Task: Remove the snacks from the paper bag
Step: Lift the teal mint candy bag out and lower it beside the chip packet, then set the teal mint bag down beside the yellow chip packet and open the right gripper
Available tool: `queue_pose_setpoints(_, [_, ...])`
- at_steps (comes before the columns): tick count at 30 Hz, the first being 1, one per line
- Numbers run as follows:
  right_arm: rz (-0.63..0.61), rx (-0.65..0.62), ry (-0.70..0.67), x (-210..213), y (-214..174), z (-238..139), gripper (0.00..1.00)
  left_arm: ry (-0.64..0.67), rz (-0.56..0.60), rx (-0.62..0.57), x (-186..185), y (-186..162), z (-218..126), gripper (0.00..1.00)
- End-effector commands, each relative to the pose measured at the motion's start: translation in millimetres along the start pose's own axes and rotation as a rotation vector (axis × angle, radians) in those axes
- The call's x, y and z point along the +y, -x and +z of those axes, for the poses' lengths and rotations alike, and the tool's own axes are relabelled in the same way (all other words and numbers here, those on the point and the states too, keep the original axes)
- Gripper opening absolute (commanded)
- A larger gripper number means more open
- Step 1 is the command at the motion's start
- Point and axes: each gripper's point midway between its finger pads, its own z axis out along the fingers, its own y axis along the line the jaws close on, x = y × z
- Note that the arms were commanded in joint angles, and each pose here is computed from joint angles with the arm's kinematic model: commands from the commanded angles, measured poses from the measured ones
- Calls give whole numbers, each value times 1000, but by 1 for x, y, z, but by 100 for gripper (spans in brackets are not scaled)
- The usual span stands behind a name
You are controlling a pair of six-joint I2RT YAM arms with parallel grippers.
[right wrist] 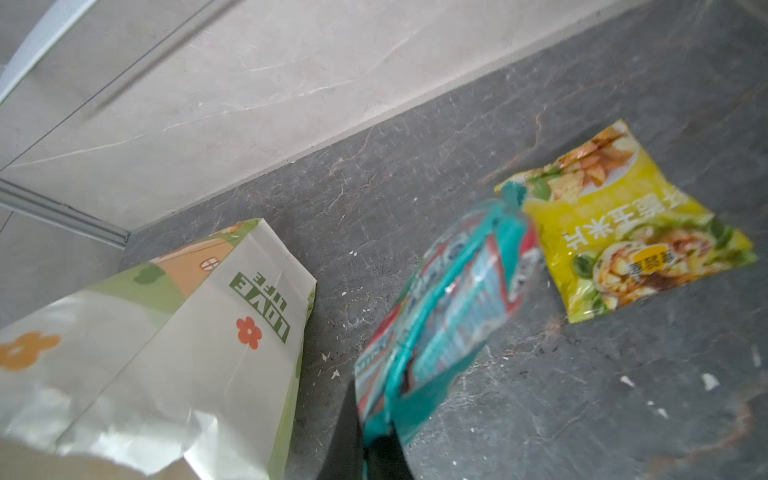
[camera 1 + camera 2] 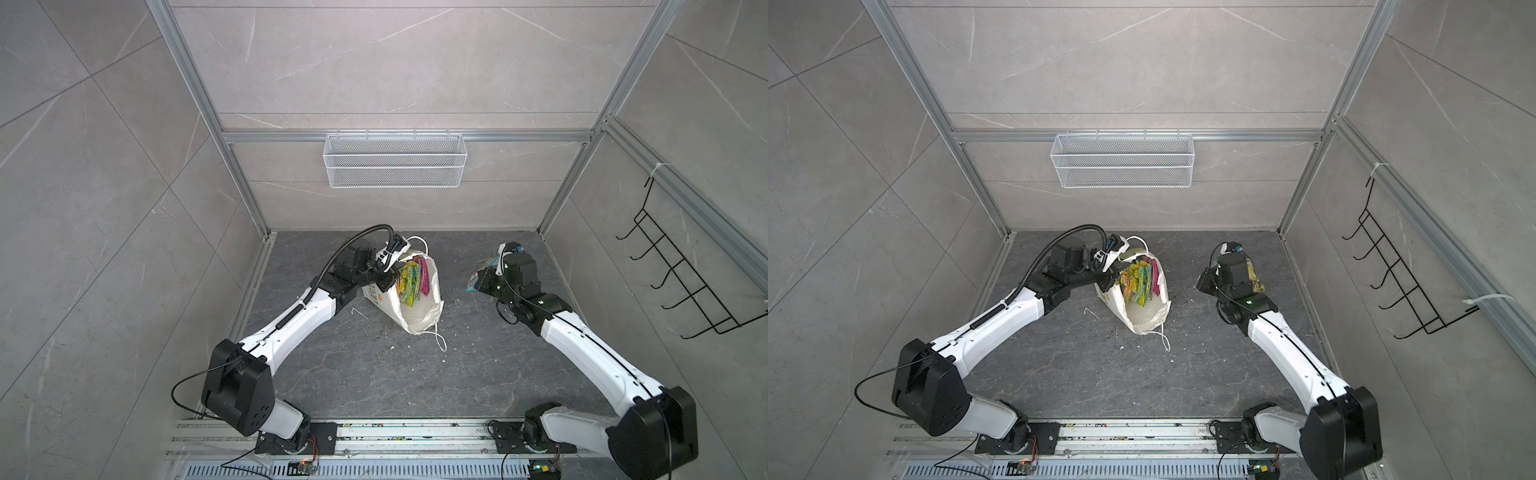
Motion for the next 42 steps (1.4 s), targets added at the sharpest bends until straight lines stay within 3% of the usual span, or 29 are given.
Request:
queue_pose_setpoints(1, [138, -62, 37, 10, 28, 16, 0, 9, 24, -100, 5, 36, -2, 0])
queue_pose_setpoints(15, [481, -76, -35, -36, 17, 83, 0, 11, 16, -101, 4, 33, 0, 0])
queue_pose_setpoints(30, [691, -62, -170, -91, -53, 72, 0, 2, 10, -109, 2, 29, 2, 0])
queue_pose_setpoints(42, [876, -70, -180, -96, -81, 93, 0, 3, 5, -109, 1, 28, -1, 0])
